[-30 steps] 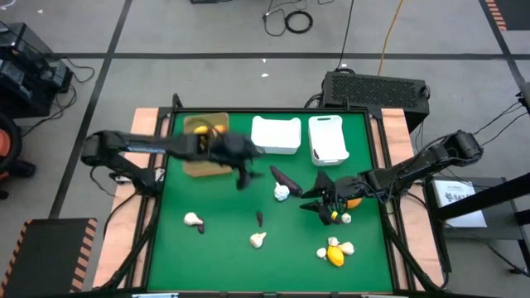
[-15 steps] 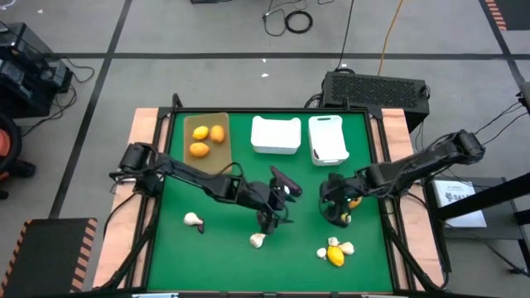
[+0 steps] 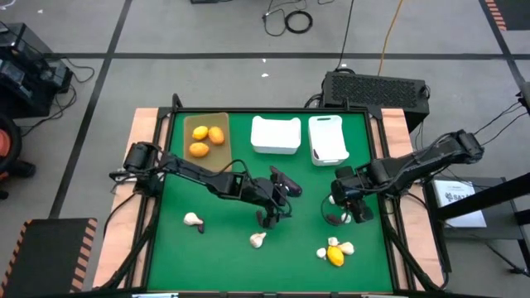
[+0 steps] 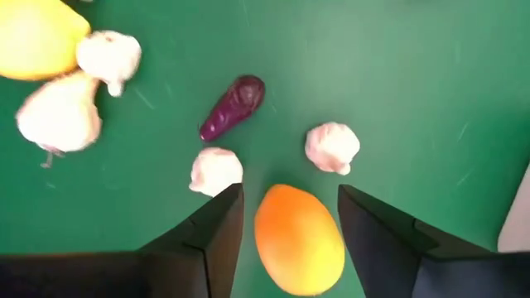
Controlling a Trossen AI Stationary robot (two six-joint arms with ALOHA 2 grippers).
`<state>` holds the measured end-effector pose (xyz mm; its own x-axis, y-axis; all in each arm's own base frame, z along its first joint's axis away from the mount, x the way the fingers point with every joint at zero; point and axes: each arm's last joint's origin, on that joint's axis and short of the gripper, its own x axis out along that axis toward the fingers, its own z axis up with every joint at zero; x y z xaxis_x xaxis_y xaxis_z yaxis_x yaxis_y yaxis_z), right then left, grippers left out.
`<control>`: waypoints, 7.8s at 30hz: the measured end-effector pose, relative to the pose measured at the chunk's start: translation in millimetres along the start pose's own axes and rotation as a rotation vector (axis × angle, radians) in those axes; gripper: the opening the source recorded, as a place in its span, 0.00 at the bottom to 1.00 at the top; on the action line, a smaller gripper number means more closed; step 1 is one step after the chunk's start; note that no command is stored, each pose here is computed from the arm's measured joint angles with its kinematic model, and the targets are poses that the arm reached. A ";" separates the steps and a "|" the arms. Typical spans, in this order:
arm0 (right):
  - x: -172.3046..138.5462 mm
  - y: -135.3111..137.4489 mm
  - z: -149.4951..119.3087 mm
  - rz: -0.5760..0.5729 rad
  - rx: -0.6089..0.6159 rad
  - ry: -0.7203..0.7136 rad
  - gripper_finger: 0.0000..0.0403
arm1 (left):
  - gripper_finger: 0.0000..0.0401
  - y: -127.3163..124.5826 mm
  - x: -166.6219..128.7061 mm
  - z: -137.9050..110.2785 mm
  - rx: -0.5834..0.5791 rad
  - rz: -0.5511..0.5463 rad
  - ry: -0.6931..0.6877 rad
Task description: Sort produce into baskets
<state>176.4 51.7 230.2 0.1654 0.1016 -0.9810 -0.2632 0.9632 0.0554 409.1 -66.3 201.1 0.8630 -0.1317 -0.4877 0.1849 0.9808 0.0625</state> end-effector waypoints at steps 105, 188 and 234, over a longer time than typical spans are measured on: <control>89.0 -224.4 285.7 -0.439 0.279 -1.049 0.78 | 0.81 66.9 -287.2 -42.6 -0.370 0.941 -0.017; -8.6 166.0 -26.3 -0.081 1.021 -0.158 0.87 | 0.68 -94.7 185.9 35.1 0.254 -0.303 -0.135; -8.7 164.7 -26.2 -0.095 1.037 -0.181 0.87 | 0.64 -78.4 192.6 20.2 0.286 -0.243 -0.029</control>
<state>106.7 202.9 243.0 0.3040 -0.0319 -0.9521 0.6849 0.7020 0.1952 570.3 -171.5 119.9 0.7899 -0.3639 -0.4936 0.5066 0.8408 0.1908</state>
